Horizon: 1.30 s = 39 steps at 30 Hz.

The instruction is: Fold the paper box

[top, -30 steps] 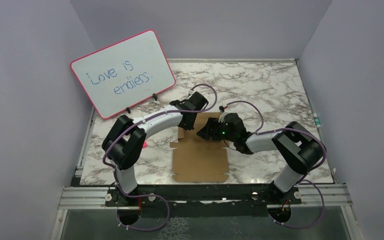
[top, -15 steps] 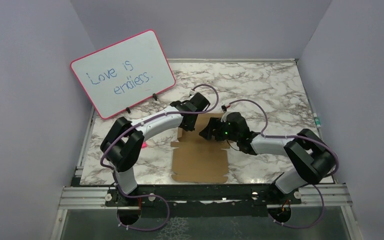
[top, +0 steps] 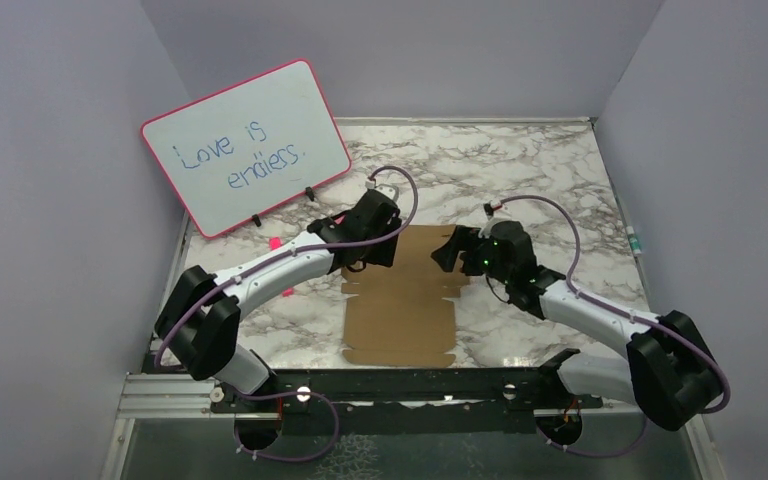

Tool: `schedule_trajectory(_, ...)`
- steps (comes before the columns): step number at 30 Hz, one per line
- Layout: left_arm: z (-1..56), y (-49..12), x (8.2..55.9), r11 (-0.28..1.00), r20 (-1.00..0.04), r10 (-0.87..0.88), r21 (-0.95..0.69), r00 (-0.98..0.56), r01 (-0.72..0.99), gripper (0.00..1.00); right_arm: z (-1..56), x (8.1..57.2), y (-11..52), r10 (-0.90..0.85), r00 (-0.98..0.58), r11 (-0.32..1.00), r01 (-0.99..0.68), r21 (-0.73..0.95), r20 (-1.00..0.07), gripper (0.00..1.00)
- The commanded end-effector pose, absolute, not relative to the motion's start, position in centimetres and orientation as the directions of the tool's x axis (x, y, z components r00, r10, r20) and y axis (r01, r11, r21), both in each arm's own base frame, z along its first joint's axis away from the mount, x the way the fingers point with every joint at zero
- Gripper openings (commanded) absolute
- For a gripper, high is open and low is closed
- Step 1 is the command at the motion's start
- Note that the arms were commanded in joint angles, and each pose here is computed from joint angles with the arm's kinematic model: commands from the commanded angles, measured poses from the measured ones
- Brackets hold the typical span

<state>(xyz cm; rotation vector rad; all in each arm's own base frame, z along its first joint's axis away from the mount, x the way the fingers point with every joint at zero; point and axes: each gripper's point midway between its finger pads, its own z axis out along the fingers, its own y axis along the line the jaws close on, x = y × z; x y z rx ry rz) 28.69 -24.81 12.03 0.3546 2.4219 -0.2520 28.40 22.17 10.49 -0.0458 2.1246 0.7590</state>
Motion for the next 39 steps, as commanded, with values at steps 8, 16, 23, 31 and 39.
schedule_trajectory(8, 8.3, -30.1, 27.5, 0.829, -0.599, 0.13, -0.371, -0.79, 0.418, 0.62, 6.2, 27.6, 15.2, 0.287, -0.709, 0.876, -0.079, 0.476, -0.645, 0.85)
schedule_trajectory(16, 5.7, -30.9, 27.7, 0.81, -0.553, 0.137, -0.415, -0.822, 0.414, 0.62, 4.0, 27.8, 15.0, 0.308, -0.753, 0.853, -0.053, 0.52, -0.582, 0.67)
schedule_trajectory(23, 4.0, -30.7, 27.4, 0.816, -0.524, 0.146, -0.416, -0.839, 0.401, 0.63, 2.6, 28.0, 15.6, 0.281, -0.785, 0.847, -0.066, 0.527, -0.552, 0.51)
schedule_trajectory(31, 2.4, -30.6, 27.0, 0.823, -0.489, 0.148, -0.421, -0.859, 0.381, 0.63, 3.4, 28.2, 16.2, 0.237, -0.795, 0.844, -0.117, 0.523, -0.559, 0.14)
schedule_trajectory(39, 1.9, -30.9, 26.9, 0.819, -0.471, 0.139, -0.439, -0.871, 0.368, 0.63, 5.8, 29.1, 15.3, 0.164, -0.778, 0.889, -0.15, 0.434, -0.606, 0.01)
